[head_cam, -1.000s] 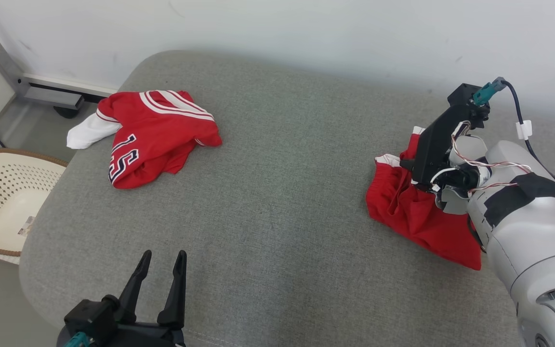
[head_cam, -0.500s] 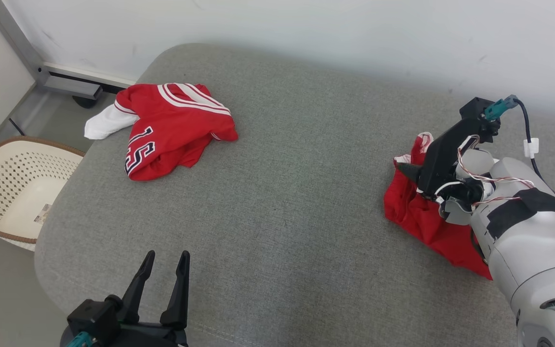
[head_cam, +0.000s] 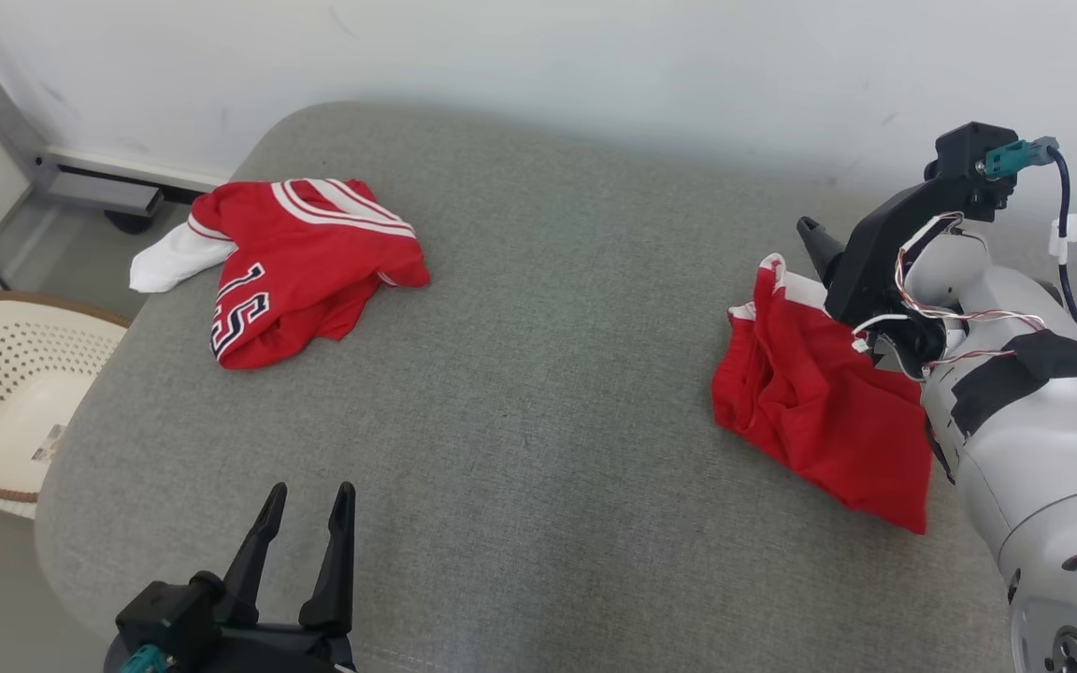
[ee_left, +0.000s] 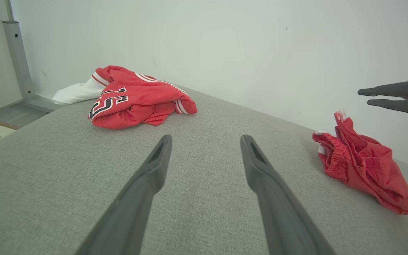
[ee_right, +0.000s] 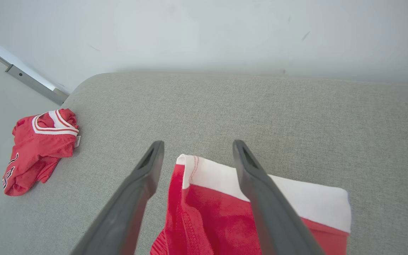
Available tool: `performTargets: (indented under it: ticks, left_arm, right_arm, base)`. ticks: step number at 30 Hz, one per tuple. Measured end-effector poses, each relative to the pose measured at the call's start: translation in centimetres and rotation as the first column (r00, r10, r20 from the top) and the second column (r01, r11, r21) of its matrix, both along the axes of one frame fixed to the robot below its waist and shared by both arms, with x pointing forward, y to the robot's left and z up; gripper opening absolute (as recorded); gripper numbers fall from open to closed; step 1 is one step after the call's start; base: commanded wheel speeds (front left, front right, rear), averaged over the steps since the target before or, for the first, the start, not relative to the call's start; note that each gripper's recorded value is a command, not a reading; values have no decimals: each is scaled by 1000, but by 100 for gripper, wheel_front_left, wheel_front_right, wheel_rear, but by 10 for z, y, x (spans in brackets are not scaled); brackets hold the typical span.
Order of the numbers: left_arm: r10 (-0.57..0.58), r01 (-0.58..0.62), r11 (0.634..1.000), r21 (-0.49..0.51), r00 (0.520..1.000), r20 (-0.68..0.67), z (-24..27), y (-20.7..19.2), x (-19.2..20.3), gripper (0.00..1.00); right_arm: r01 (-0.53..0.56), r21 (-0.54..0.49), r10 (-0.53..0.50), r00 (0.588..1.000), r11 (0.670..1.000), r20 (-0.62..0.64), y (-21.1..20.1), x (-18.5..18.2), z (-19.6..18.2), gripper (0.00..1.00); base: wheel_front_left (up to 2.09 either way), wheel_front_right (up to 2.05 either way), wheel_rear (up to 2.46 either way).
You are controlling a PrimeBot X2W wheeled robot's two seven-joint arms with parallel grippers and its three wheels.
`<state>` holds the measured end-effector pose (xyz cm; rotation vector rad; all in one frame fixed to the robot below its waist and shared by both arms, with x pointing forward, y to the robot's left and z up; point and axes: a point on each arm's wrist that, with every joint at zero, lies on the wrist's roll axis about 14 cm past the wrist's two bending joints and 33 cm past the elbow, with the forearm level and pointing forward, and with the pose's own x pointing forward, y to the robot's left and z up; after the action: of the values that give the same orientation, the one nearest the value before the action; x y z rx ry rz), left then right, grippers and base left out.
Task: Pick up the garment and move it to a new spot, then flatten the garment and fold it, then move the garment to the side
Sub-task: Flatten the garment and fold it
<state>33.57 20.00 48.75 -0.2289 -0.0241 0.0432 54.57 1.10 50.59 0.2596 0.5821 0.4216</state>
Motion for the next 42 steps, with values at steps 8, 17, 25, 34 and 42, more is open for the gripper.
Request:
performTargets:
  ticks: [8,17,25,34,42]
  left_arm:
    - [-53,53,999,-5,998,19,4,-16,2,100]
    - [-92,92,996,-10,995,24,5,-29,4,100]
    - [-105,105,994,-10,994,27,5,-33,6,100]
    - [-102,102,995,-11,995,18,3,-32,7,100]
    - [-83,83,997,-8,996,13,2,-26,9,100]
  right_arm:
    - [81,-139,-53,979,987,198,-57,-14,-10,100]
    - [95,-195,-56,979,976,196,-84,-44,-41,100]
    - [74,-209,-31,979,975,203,-89,-69,-59,36]
    - [32,-214,18,974,976,225,-76,-77,-57,0]
    - [10,-216,42,972,976,233,-62,-75,-60,0]
  base:
    - [0,0,0]
    - [0,0,0]
    - [0,0,0]
    - [0,0,0]
    - [0,0,0]
